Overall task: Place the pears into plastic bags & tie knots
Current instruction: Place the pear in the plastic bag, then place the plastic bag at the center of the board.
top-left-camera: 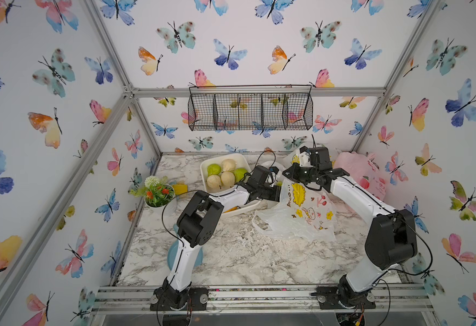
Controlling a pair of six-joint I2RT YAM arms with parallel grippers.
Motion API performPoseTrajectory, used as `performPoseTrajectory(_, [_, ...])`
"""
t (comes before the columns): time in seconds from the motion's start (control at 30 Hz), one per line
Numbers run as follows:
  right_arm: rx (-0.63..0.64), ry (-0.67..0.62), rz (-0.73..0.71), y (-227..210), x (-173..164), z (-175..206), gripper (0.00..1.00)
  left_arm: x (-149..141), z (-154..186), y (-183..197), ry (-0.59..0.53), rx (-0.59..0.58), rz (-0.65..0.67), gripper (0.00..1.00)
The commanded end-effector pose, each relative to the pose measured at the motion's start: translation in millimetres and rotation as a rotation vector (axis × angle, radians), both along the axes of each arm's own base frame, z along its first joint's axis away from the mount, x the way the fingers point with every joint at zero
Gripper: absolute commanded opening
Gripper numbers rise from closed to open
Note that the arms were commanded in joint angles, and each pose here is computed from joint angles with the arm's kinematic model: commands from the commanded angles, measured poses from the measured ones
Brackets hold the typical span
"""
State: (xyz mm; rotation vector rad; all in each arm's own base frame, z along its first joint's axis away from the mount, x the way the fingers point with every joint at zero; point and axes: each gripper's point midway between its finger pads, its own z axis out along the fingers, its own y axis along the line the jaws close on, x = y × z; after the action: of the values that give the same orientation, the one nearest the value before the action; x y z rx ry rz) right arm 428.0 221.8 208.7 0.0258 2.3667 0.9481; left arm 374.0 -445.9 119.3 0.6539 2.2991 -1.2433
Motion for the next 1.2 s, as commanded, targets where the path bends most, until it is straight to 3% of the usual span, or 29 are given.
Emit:
performPoseTrajectory(0.0, [-0.009,-0.040,-0.010,-5,3,16,0.06,-23,29,-20,-0.044,-0.093,-0.146,0.83])
performPoseTrajectory(0.1, [-0.009,-0.044,-0.009,-5,4,18,0.06,-31,27,-9,-0.069,-0.057,-0.186,0.99])
performPoseTrajectory(0.23, [-0.016,-0.057,-0.009,-5,7,21,0.06,-33,37,23,-0.063,-0.068,-0.180,0.98])
performPoseTrajectory(0.43, [-0.026,-0.059,-0.008,-6,10,20,0.06,-50,78,65,-0.087,-0.068,-0.126,0.95])
performPoseTrajectory(0.57, [-0.050,-0.052,-0.008,-9,8,13,0.06,-46,86,114,-0.069,-0.018,0.029,0.94])
performPoseTrajectory(0.77, [-0.078,-0.035,0.001,-12,5,2,0.06,-61,66,182,0.029,0.093,0.322,0.92])
performPoseTrajectory(0.93, [-0.068,-0.032,0.008,-9,6,1,0.06,-105,27,187,0.141,0.059,0.403,0.93])
performPoseTrajectory(1.03, [-0.059,-0.034,0.009,-8,8,3,0.06,-112,6,184,0.183,0.005,0.431,0.91])
performPoseTrajectory(1.17, [-0.060,-0.029,0.017,-7,7,2,0.06,-107,-20,175,0.211,0.024,0.442,0.88])
